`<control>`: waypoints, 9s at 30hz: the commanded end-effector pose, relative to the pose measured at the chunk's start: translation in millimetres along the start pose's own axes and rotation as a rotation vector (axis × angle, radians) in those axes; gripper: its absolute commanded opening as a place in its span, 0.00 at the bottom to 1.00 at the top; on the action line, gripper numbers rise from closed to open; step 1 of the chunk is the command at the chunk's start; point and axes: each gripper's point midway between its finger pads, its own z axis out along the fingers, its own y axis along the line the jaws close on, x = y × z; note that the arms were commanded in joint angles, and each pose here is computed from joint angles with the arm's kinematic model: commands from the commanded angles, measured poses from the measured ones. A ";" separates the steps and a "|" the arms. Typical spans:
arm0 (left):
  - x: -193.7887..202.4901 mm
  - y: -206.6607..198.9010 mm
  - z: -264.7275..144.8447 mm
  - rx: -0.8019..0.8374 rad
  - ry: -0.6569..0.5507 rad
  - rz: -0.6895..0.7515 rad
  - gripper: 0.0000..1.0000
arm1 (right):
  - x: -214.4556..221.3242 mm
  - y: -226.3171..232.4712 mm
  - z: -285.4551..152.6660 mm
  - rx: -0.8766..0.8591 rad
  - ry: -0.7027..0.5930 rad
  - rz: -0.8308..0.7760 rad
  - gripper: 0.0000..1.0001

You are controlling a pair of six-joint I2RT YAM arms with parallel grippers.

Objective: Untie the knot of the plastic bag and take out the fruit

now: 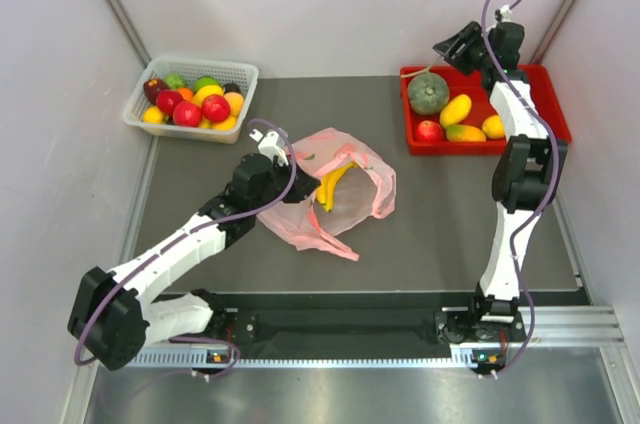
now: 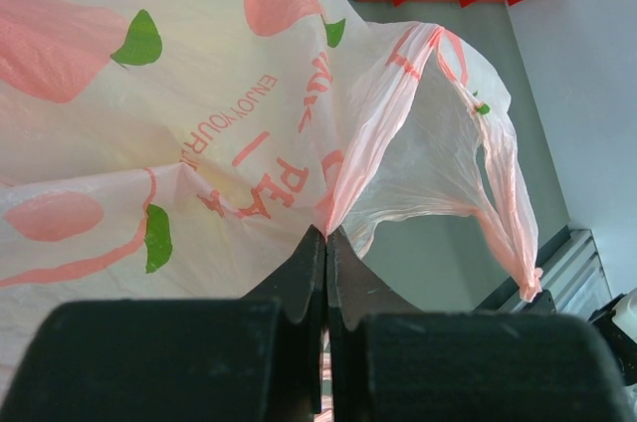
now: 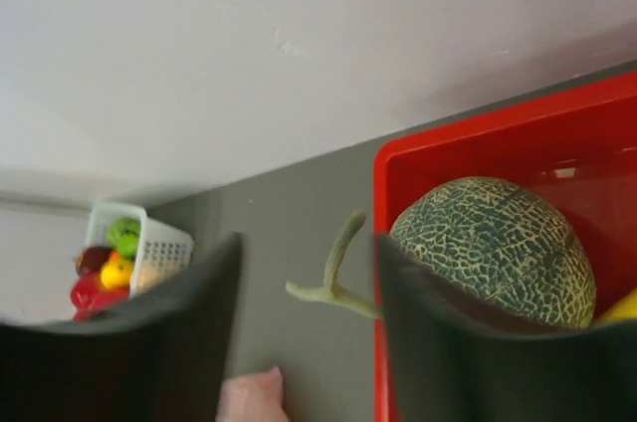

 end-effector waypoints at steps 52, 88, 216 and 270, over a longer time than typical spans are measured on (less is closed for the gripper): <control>-39.0 2.0 -15.3 -0.103 -0.100 0.044 0.00 | 404.5 159.1 -195.0 -0.014 0.459 -0.530 0.90; -16.5 -0.3 -6.6 -0.037 -0.042 0.009 0.00 | 389.1 143.0 -205.5 -0.099 0.557 -0.622 0.00; -45.1 -94.3 -18.0 0.161 0.067 0.084 0.79 | 377.8 122.8 -213.7 -0.144 0.416 -0.451 0.23; -52.1 46.1 16.7 -0.098 0.106 0.115 0.98 | 350.1 56.2 -246.5 0.010 0.420 -0.487 0.48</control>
